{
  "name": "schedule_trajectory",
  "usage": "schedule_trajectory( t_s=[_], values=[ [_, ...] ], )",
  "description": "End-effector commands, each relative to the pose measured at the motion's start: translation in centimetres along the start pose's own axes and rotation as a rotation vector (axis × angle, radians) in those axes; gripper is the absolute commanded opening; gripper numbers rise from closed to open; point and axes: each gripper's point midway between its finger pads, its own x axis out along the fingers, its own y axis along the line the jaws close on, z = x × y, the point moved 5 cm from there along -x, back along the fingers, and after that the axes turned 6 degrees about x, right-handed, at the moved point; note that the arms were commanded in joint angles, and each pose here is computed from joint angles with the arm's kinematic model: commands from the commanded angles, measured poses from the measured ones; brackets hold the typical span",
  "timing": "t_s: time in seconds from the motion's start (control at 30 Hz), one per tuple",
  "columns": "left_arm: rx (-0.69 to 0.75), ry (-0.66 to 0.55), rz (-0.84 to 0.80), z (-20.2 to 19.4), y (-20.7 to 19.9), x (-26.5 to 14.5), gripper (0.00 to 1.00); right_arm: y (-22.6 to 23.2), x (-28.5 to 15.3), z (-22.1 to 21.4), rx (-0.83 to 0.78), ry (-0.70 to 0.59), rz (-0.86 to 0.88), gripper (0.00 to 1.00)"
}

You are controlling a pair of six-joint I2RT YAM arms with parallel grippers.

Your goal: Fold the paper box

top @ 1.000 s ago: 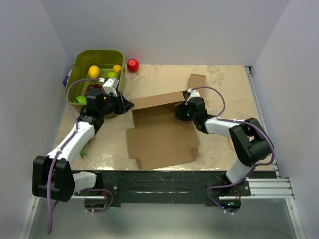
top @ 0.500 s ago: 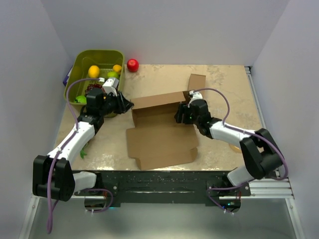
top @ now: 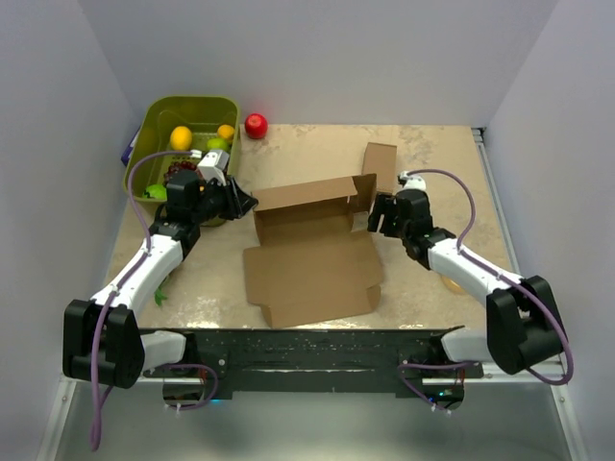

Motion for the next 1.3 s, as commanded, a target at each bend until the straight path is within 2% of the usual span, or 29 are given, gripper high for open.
schedule_trajectory(
  t_s=[0.0,0.13,0.3,0.4,0.43,0.57,0.67,0.8,1.1,1.27],
  values=[
    [-0.026,0.18,0.08,-4.4,1.4,-0.2,0.31,0.8,0.6,1.8,-0.051,-0.034,0.044,0.75],
    [-0.024,0.181,0.084,-4.4,1.5,-0.2,0.31,2.6,0.9,2.7,-0.068,-0.041,0.146,0.74],
    [-0.025,0.183,0.083,-4.4,1.5,-0.1,0.31,2.9,1.9,3.1,-0.087,-0.046,0.149,0.73],
    [-0.026,0.185,0.085,-4.5,1.5,-0.1,0.31,2.9,3.0,2.9,-0.095,-0.033,0.142,0.7],
    [-0.025,0.183,0.083,-4.5,1.4,-0.1,0.31,3.0,3.3,2.9,-0.096,-0.033,0.138,0.58],
    [-0.017,0.183,0.093,-4.4,1.5,0.0,0.3,3.6,3.6,3.7,-0.098,-0.035,0.144,0.27],
    [-0.002,0.184,0.104,-4.3,1.4,0.0,0.3,4.3,3.1,4.6,-0.091,-0.05,0.169,0.1],
    [0.011,0.186,0.113,-4.3,1.4,0.1,0.3,4.9,2.9,4.8,-0.081,-0.028,0.191,0.0],
    [0.037,0.198,0.118,-4.4,0.9,0.5,0.3,7.7,1.3,3.6,-0.057,0.01,0.286,0.0],
    [0.069,0.19,0.139,-3.9,0.8,0.6,0.32,7.4,1.8,3.3,-0.006,0.008,0.22,0.0]
  ],
)
